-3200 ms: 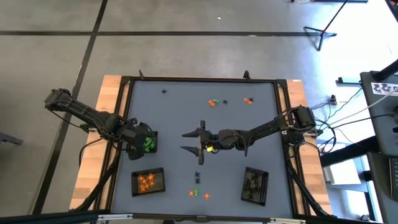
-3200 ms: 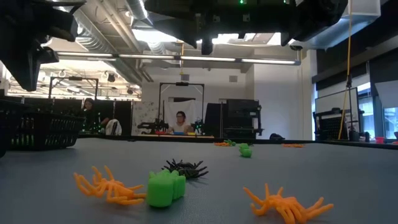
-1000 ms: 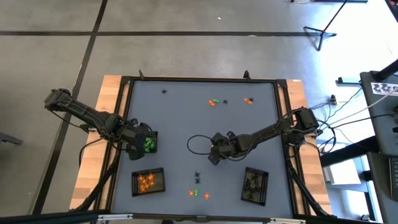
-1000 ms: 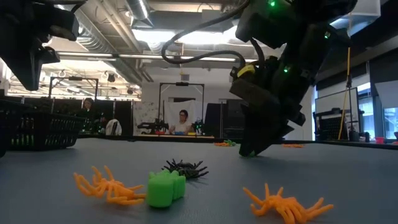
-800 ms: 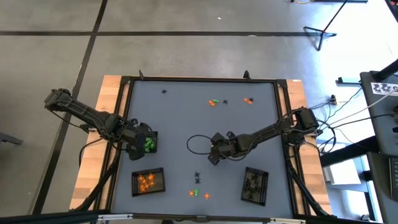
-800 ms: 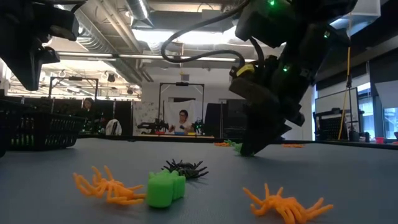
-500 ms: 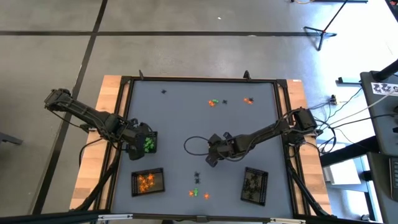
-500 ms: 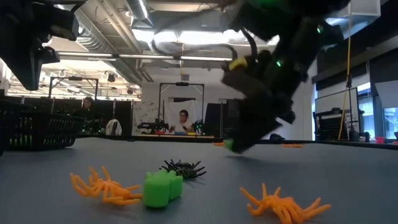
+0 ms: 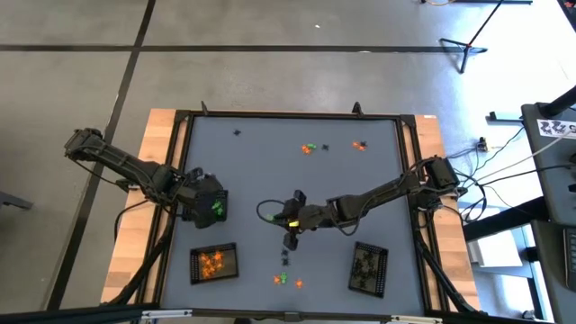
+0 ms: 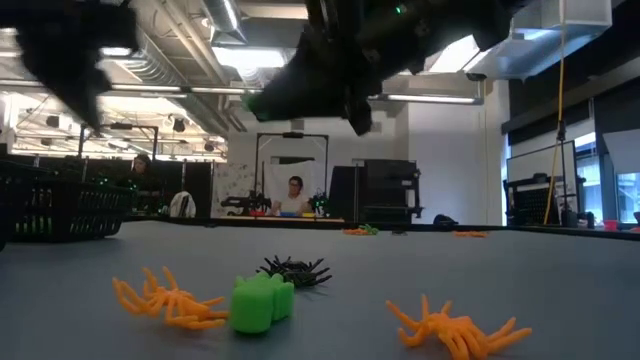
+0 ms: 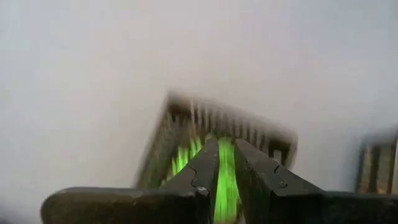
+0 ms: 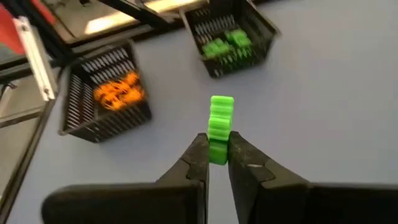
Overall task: Sort Halloween decoration
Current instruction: Put the green skeleton toy into the top black bin
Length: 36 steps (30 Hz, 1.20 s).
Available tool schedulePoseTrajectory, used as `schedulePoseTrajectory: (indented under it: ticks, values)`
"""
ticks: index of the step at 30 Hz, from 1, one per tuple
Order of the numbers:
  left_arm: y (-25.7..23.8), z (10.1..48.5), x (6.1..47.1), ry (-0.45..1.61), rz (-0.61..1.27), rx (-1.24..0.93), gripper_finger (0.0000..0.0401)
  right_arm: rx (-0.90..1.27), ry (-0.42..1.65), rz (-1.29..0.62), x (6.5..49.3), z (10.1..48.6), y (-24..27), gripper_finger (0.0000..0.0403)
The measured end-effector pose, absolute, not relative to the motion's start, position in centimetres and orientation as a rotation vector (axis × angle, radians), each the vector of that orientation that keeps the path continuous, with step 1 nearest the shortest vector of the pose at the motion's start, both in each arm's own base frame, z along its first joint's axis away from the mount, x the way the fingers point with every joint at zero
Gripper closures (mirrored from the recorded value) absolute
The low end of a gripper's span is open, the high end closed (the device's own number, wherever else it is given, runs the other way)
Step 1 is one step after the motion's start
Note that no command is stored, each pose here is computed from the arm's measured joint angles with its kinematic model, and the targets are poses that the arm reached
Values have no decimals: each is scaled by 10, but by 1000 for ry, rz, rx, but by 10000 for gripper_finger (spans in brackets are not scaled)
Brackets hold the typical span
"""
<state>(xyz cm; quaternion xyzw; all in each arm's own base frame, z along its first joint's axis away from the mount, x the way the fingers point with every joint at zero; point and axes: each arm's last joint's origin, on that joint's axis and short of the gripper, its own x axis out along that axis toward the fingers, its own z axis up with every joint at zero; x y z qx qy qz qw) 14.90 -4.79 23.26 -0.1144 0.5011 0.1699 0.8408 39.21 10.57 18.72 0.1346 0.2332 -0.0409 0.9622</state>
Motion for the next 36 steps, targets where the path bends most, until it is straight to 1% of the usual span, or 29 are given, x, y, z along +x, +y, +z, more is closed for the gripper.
schedulePoseTrajectory:
  ticks: [3,5,8,15,17,19,27,36]
  values:
    - [-48,235,163,816,443,-227,358,254,435,-68,394,191,106,377]
    - [-50,236,172,684,449,-262,358,241,435,-66,394,191,106,382]
    - [-55,239,182,573,346,-283,358,231,435,-64,394,191,106,380]
    - [-68,235,197,383,-17,-303,358,227,431,-63,394,191,106,369]
    - [-70,230,198,367,-84,-275,358,220,421,-60,395,192,106,371]
    - [-71,226,200,362,-103,-250,358,214,406,-55,395,193,106,375]
    - [-72,204,214,433,-43,-196,358,208,359,-35,397,198,107,372]
    - [-75,200,225,385,-71,-220,357,207,365,-35,397,197,107,371]
